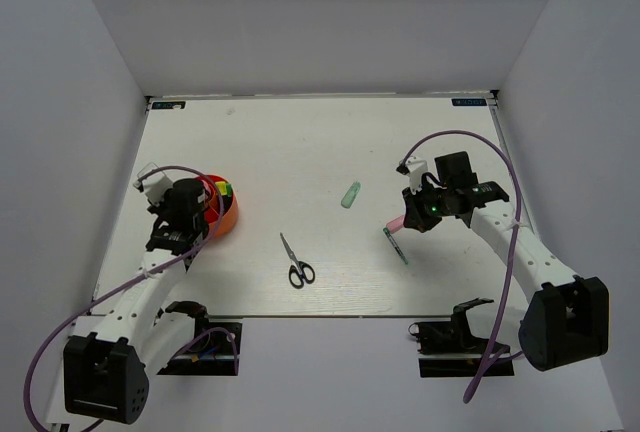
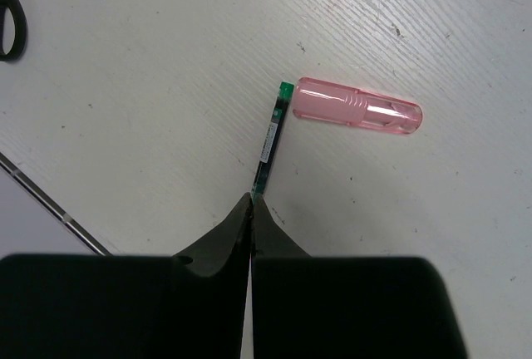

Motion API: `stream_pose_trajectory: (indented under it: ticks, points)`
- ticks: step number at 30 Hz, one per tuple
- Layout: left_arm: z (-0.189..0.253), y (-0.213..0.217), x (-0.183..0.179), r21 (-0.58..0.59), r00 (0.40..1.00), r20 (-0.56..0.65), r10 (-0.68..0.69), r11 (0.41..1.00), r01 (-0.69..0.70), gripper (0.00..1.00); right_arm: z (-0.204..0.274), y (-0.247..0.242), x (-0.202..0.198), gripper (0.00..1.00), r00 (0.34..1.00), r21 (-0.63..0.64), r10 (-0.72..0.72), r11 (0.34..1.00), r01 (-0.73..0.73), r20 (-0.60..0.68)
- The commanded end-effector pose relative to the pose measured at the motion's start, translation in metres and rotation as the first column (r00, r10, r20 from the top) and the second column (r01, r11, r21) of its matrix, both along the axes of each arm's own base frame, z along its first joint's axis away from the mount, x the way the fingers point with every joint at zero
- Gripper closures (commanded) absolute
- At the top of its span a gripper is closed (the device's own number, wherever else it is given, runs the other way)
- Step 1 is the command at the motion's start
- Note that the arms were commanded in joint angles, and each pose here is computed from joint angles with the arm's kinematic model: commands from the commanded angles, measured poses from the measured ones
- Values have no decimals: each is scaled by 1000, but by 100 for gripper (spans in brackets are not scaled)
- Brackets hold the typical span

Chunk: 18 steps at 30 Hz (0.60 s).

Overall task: Sort the stationery into containers
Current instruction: Place the pen in the storage box.

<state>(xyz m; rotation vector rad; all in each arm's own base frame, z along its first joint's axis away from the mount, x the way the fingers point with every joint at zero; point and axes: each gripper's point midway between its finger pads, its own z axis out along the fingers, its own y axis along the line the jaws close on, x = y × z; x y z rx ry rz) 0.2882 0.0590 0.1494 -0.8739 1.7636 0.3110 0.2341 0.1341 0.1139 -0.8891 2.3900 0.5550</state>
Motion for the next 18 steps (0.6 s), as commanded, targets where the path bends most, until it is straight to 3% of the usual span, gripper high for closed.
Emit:
stream_pose_trajectory:
  ticks: [1, 3, 4, 9, 12, 15, 18]
  points:
    - [0, -2, -1, -8, 1000, 27, -1, 1000, 1, 100, 2, 4, 2, 100, 1000, 18, 14, 1000, -14, 8]
    - [-1, -3, -2, -8, 1000, 22, -6, 1000, 6, 80, 1, 3, 1, 96, 1000, 16, 14, 1000, -14, 3]
    - [0, -4, -4, -11, 1000, 28, -12, 1000, 12, 72, 1, 4, 0, 89, 1000, 19, 18, 1000, -18, -1]
    - [-7, -7, -6, -10, 1000, 2, -29, 1000, 29, 47, 1, 5, 0, 77, 1000, 21, 24, 999, -24, -2]
    - [-4, -11, -5, -20, 999, 9, -48, 999, 49, 41, 2, 4, 0, 69, 1000, 20, 23, 1000, -23, -4]
    - [6, -13, -5, -27, 998, 21, -59, 998, 59, 40, 1, 4, 0, 69, 1000, 18, 22, 1000, -22, -6]
    - [15, -19, -10, -43, 996, 29, -89, 995, 90, 53, 0, 0, 3, 69, 1000, -9, 8, 1000, -8, 7]
